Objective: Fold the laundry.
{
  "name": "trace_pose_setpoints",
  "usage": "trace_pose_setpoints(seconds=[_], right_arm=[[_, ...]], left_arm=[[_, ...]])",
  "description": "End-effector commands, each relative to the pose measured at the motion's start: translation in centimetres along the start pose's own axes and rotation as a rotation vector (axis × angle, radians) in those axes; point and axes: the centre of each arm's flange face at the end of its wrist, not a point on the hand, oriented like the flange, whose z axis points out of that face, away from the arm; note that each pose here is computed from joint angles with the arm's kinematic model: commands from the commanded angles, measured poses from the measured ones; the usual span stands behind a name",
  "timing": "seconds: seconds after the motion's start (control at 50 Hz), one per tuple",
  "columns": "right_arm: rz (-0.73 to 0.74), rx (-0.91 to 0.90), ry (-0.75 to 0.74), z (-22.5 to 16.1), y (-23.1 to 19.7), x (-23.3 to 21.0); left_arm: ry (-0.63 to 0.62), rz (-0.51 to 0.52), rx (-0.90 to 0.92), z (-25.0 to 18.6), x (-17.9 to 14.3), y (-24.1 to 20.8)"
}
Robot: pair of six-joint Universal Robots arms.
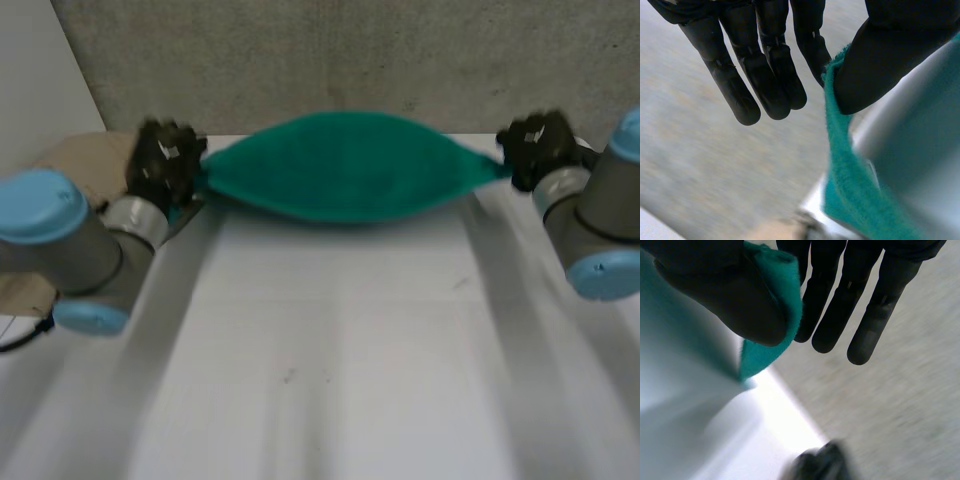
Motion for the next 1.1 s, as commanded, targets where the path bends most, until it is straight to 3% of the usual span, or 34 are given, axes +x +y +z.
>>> trace_pose_setpoints(seconds=[0.02, 0.16, 0.28, 0.32, 0.4, 0.48, 0.64, 0.8, 0.94, 1.1], right_arm=[[-0.028, -0.242, -0.177, -3.8, 4.0, -2.7], [-0.184, -0.515, -0.362, -10.7, 5.1, -0.8], [-0.394, -0.643, -0.51, -17.5, 4.6, 1.7], [-0.424, -0.641, -0.51, -18.0, 4.5, 2.1], [-0.428, -0.633, -0.483, -17.9, 4.6, 2.5], [-0.406, -0.613, -0.439, -17.0, 4.6, 2.8], [-0.275, -0.511, -0.288, -10.8, 6.0, 1.3], [-0.264, -0.404, -0.135, -6.1, 6.9, 0.5], [-0.278, -0.257, -0.032, -2.4, 6.1, -0.9], [-0.28, -0.212, 0.037, 0.3, 6.9, -1.3]], left_arm=[[0.196, 0.004, -0.228, -5.6, 4.3, 4.0], [0.375, 0.112, -0.445, -12.4, 3.6, 1.3], [0.58, 0.113, -0.681, -18.5, 2.9, -1.5], [0.648, 0.096, -0.754, -20.0, 2.8, -2.3], [0.64, 0.122, -0.714, -19.1, 2.7, -2.7], [0.562, 0.158, -0.614, -15.8, 2.7, -1.9], [0.395, 0.209, -0.38, -7.3, 3.3, -0.1], [0.325, 0.23, -0.248, -1.5, 5.6, 2.6], [0.267, 0.242, -0.182, 2.0, 6.8, 4.7], [0.216, 0.244, -0.135, 3.3, 7.0, 5.0]])
